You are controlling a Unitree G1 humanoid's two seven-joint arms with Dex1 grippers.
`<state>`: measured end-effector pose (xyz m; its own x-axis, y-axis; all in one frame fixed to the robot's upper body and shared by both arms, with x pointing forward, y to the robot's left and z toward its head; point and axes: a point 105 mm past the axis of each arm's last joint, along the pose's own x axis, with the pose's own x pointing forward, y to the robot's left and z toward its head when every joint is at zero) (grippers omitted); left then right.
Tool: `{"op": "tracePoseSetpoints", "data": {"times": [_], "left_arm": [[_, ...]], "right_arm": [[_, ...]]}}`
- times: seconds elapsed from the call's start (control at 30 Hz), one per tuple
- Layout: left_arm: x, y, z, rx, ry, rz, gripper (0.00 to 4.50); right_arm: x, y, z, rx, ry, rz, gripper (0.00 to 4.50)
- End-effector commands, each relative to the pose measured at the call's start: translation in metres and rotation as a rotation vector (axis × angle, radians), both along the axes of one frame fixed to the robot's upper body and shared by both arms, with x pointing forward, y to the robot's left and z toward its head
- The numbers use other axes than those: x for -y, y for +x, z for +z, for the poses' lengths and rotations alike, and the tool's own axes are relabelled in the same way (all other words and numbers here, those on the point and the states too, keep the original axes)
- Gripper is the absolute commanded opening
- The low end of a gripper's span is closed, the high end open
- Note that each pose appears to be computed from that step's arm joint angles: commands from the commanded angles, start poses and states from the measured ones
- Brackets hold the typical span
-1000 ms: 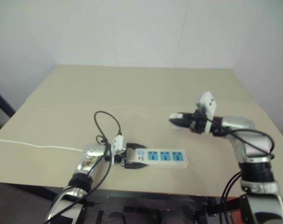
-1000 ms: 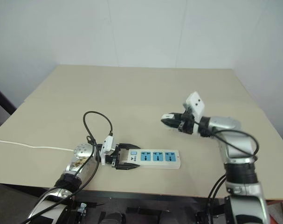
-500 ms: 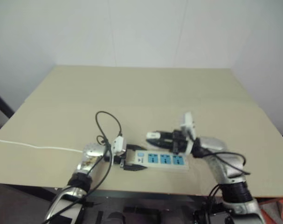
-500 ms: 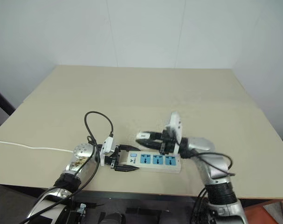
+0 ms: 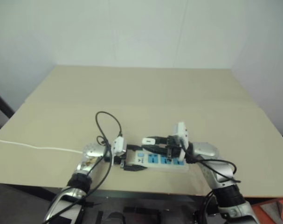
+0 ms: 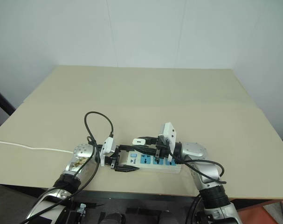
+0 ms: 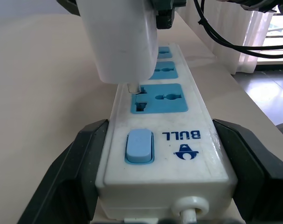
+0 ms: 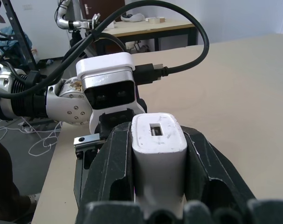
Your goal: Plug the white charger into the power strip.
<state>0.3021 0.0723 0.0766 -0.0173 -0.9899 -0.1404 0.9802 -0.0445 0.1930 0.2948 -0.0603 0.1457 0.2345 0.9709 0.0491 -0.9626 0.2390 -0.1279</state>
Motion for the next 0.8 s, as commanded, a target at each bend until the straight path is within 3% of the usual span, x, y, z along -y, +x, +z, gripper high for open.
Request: {"op": "tracePoseSetpoints", "data": {"times": [0.03,0.8], "left_arm": [[0.001,-0.006,-0.010,-0.029,0.036,-0.019,3.27],[0.000,-0.003,-0.010,-0.028,0.042,-0.009,3.27]], "right_arm": [[0.001,-0.002,0.008,0.047,0.009,0.011,1.12],[0.013,0.003,-0.009,0.055,-0.032,-0.036,1.12]]}}
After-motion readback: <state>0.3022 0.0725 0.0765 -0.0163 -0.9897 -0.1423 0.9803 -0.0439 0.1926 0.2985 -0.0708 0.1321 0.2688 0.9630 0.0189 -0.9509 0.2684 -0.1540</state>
